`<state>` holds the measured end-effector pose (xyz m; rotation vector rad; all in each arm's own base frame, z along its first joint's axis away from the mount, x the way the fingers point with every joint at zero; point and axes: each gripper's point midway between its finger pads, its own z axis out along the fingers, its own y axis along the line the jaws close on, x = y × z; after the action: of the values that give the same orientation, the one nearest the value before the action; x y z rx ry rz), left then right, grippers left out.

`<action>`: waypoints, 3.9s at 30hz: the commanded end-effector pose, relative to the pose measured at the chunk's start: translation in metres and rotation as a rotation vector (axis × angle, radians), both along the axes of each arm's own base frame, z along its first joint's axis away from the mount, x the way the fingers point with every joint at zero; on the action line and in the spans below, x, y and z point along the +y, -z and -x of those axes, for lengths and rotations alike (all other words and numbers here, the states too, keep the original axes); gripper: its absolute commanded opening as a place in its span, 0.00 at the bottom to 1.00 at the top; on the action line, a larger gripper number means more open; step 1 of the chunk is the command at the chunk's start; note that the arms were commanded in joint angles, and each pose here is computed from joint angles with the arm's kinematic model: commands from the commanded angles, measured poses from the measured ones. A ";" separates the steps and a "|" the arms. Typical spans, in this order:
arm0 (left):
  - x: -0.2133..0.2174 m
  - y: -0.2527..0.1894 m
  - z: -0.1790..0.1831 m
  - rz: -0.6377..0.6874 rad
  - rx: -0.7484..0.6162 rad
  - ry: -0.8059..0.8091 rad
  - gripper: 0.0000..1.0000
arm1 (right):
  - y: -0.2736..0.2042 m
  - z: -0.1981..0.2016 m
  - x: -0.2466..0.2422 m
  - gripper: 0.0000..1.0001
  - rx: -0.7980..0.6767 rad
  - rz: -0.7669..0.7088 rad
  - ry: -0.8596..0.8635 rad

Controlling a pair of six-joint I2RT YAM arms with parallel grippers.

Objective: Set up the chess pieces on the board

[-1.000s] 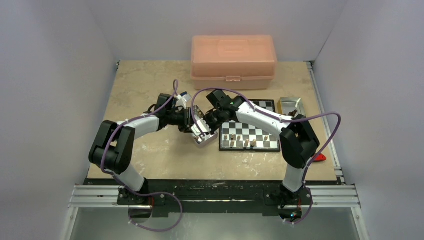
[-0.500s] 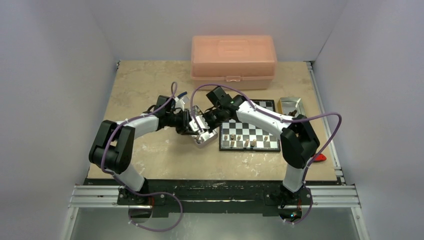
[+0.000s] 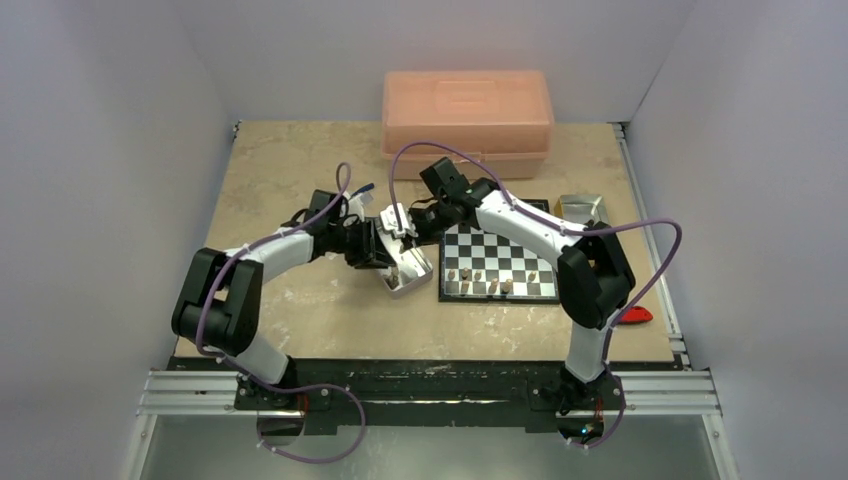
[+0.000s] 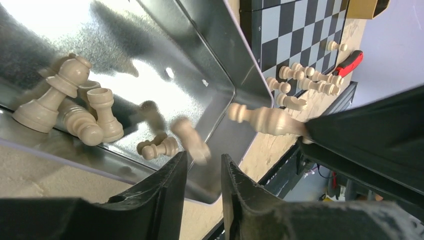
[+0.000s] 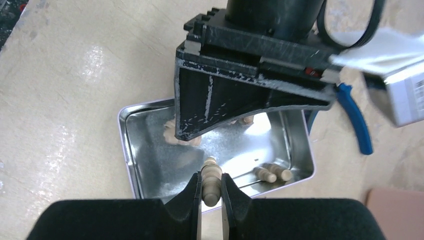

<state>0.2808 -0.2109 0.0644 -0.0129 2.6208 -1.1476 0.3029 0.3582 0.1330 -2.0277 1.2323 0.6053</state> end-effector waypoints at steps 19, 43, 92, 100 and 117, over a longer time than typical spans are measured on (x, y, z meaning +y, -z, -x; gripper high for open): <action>0.032 -0.092 -0.017 -0.066 -0.524 -0.112 0.72 | -0.061 -0.010 0.002 0.00 0.539 -0.177 0.348; -0.025 -0.147 0.023 0.270 -0.783 0.210 0.72 | -0.111 0.033 -0.008 0.00 0.898 -0.273 0.309; -0.005 -0.033 -0.030 -0.152 -0.204 0.046 0.19 | -0.075 0.075 -0.151 0.00 0.058 -0.139 0.179; -0.003 -0.033 -0.034 -0.176 -0.200 0.041 0.40 | -0.070 0.106 -0.161 0.00 -0.066 -0.103 -0.043; 0.011 -0.111 -0.010 -0.151 -0.383 0.023 0.60 | -0.057 0.152 -0.187 0.00 -0.094 -0.044 -0.119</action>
<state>0.2928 -0.2034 0.1385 0.1896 2.4649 -0.8643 0.1672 0.1792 0.1915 -2.0761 1.0333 0.5709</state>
